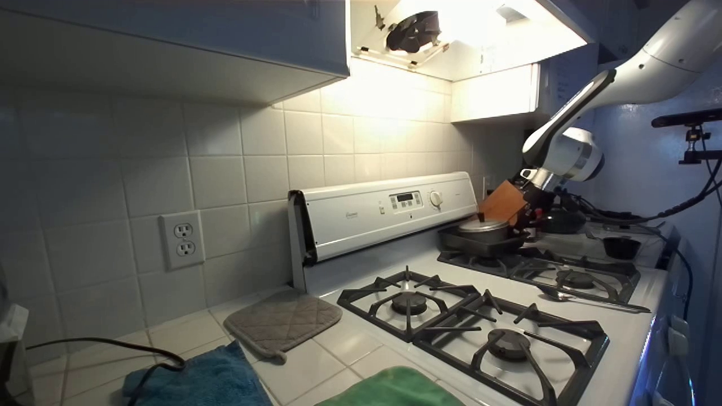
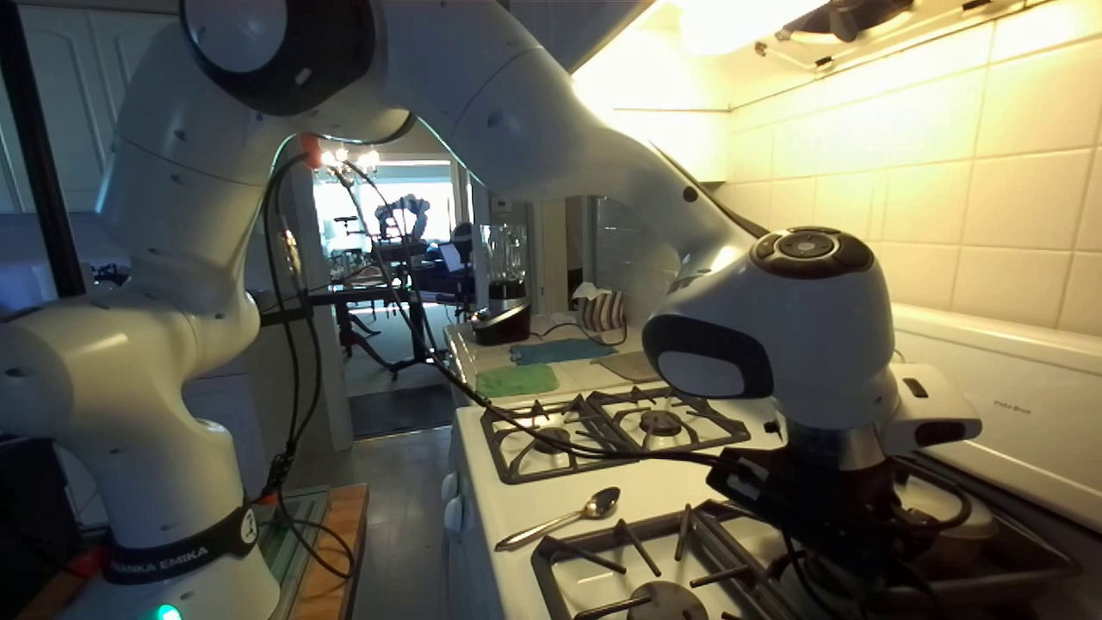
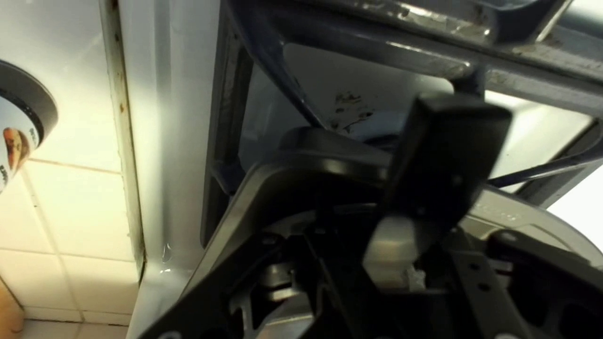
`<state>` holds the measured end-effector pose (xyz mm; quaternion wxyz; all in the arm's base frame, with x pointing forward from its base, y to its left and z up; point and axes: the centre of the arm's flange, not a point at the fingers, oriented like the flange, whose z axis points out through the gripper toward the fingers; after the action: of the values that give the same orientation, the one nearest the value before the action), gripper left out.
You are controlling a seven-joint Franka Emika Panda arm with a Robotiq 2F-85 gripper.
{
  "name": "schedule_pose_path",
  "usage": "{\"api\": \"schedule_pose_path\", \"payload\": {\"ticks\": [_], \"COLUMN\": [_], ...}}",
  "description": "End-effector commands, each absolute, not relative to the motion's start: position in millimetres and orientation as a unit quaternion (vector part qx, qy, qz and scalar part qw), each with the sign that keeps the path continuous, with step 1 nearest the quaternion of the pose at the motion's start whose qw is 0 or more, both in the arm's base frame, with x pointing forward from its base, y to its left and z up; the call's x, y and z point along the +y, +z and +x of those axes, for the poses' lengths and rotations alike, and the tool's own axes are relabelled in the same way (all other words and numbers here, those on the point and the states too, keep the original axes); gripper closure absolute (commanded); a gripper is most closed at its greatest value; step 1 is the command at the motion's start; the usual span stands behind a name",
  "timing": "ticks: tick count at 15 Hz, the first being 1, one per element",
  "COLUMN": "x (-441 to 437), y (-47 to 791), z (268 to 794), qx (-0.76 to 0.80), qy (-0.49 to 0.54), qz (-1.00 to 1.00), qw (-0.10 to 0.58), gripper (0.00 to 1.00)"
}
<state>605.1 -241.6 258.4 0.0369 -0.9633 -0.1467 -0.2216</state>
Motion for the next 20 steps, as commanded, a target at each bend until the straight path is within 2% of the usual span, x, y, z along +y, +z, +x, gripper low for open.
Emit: {"api": "schedule_pose_path", "payload": {"ticks": [1, 6, 7, 8, 9, 10, 15, 20], "x": [-244, -244, -244, -243, -243, -243, -244, -240], "y": [253, 248, 248, 249, 249, 251, 259, 277], "z": [611, 612, 612, 612, 612, 611, 609, 605], "qx": [-0.141, -0.137, -0.137, -0.136, -0.136, -0.136, -0.136, -0.133], "qy": [-0.215, -0.208, -0.208, -0.207, -0.207, -0.208, -0.218, -0.227], "qz": [-0.966, -0.968, -0.968, -0.969, -0.969, -0.968, -0.966, -0.964], "qw": [0.026, 0.023, 0.021, 0.021, 0.02, 0.02, 0.018, 0.02], "gripper": [0.88, 0.87, 0.8, 0.68, 0.47, 0.38, 0.03, 0.0]}}
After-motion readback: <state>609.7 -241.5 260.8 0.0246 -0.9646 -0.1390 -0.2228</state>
